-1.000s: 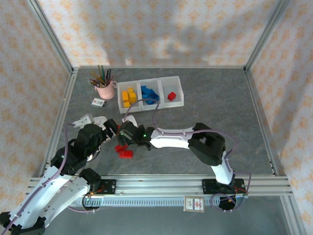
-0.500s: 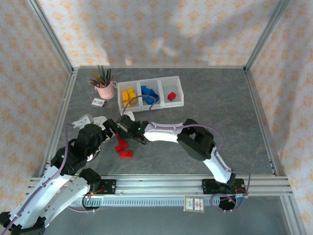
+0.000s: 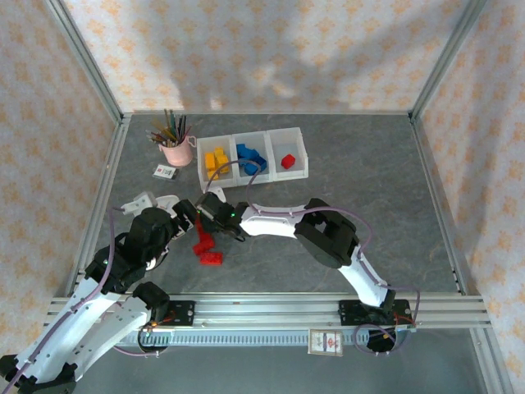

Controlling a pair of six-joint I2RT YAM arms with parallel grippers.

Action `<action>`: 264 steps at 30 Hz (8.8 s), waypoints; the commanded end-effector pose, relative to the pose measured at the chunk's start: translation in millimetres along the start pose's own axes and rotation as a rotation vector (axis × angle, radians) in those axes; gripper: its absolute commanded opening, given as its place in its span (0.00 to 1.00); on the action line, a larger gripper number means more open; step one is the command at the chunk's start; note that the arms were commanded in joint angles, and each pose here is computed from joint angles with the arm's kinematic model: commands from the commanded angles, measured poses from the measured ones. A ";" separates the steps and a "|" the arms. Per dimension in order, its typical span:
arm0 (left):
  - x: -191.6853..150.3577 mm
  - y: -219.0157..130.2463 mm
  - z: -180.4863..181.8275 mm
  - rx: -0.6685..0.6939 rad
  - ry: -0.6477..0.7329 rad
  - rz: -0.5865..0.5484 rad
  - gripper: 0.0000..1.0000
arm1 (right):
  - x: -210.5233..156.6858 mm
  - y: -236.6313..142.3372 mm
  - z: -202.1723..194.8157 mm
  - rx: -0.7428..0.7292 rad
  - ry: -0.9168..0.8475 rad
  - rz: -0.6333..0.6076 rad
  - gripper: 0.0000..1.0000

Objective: Sort the legos into containers by color
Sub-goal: Pick up the lego from the middle-left of the table, then place the lego in the container, then pick up the lego from the middle-left of the table, then place the lego in the container, then pick up the lego from the middle-left of the table, then place the lego in the container.

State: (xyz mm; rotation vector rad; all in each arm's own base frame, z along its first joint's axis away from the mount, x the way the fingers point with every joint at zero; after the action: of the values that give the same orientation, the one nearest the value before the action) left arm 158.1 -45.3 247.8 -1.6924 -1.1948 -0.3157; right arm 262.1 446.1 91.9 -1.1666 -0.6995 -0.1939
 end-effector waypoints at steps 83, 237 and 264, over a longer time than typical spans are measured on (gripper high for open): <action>15.0 -14.2 11.4 0.083 -0.033 -0.077 0.99 | 25.4 12.0 36.6 0.173 0.144 0.019 0.71; 15.6 26.2 -65.9 -0.254 0.046 0.015 0.99 | 113.4 -119.4 -172.2 -0.213 0.318 -0.292 0.26; 13.4 51.8 -82.9 -0.251 0.103 0.029 0.99 | 179.4 -76.5 -245.3 -0.309 0.336 -0.290 0.59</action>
State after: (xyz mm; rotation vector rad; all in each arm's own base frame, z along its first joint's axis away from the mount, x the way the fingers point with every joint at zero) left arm 235.0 -113.2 260.5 -1.9049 -1.0719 -0.5310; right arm 470.0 234.3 173.0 -1.3221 -0.5176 -0.7287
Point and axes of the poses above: each hand's point on the last joint's axis, 136 mm out from that joint toward the fingers, its own y axis out along the fingers, its own z axis along the line the jaws close on, x = y × z, the point moved 7 cm from there along -y, back along the fingers, and after that the axes turned 3 degrees about y, right-handed, at the moved point
